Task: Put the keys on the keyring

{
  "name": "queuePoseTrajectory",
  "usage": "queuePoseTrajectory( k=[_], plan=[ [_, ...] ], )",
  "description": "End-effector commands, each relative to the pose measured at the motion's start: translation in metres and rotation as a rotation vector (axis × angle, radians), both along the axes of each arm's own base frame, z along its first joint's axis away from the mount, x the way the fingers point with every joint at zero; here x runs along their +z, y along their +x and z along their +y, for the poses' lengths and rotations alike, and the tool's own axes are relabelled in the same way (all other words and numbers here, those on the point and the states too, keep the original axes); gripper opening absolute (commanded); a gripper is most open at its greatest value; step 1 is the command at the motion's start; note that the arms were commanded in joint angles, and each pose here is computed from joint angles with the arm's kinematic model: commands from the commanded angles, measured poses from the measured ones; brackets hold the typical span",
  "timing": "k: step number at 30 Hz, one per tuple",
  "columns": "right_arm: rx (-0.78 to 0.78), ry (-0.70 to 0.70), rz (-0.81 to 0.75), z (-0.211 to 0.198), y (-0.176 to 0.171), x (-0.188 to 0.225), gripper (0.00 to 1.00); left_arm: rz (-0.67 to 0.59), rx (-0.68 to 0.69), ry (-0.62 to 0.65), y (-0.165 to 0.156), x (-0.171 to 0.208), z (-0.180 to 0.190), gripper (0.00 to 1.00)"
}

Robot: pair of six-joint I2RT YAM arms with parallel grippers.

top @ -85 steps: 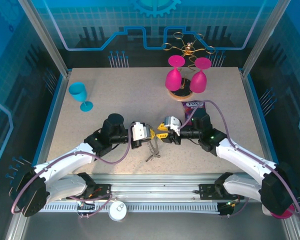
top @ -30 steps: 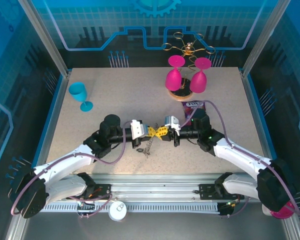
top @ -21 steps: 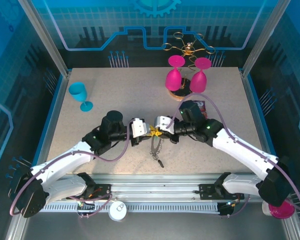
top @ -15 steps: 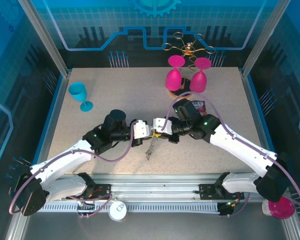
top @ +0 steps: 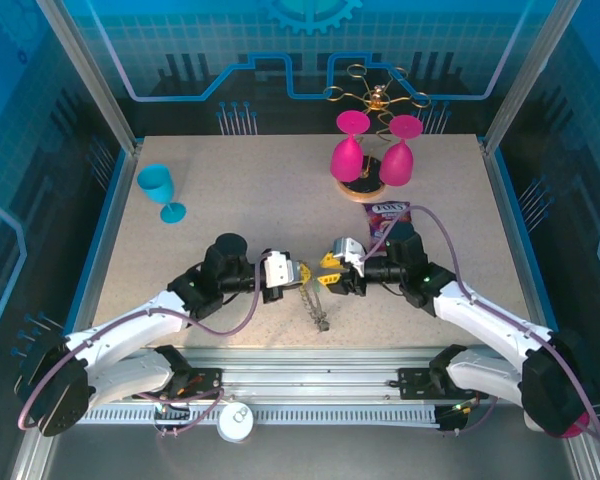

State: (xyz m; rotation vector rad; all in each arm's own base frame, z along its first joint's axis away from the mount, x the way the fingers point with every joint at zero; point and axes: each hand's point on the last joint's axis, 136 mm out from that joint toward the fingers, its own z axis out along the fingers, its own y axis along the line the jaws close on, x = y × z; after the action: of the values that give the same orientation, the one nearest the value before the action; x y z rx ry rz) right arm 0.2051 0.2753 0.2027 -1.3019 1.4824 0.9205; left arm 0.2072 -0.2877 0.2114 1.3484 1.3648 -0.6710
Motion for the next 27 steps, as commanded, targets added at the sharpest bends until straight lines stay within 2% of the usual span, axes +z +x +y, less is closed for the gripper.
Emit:
queuePoseTrajectory(
  k=[1,5,9,11,18,23,27],
  plan=[
    [0.046,0.130,-0.033,0.008,-0.001,0.029,0.39,-0.059,-0.053,-0.103,-0.008,0.031,-0.007,0.00],
    [0.042,0.131,-0.038,0.010,0.002,0.027,0.36,-0.051,-0.065,-0.121,-0.009,0.034,-0.008,0.00],
    [0.063,0.135,-0.037,0.012,0.002,0.028,0.19,-0.035,-0.072,-0.151,-0.011,0.038,-0.008,0.00],
    [0.073,0.140,-0.031,0.013,0.000,0.028,0.16,-0.032,-0.071,-0.171,-0.012,0.041,-0.009,0.00],
    [0.093,0.131,-0.040,0.012,-0.004,0.025,0.18,-0.029,-0.074,-0.178,-0.012,0.041,-0.010,0.00],
    [0.064,0.108,-0.079,0.007,0.000,0.017,0.25,-0.031,-0.074,-0.170,-0.012,0.039,-0.009,0.00],
    [0.090,0.126,-0.092,0.008,-0.004,0.020,0.26,-0.026,-0.075,-0.169,-0.011,0.038,-0.010,0.00]
  ],
)
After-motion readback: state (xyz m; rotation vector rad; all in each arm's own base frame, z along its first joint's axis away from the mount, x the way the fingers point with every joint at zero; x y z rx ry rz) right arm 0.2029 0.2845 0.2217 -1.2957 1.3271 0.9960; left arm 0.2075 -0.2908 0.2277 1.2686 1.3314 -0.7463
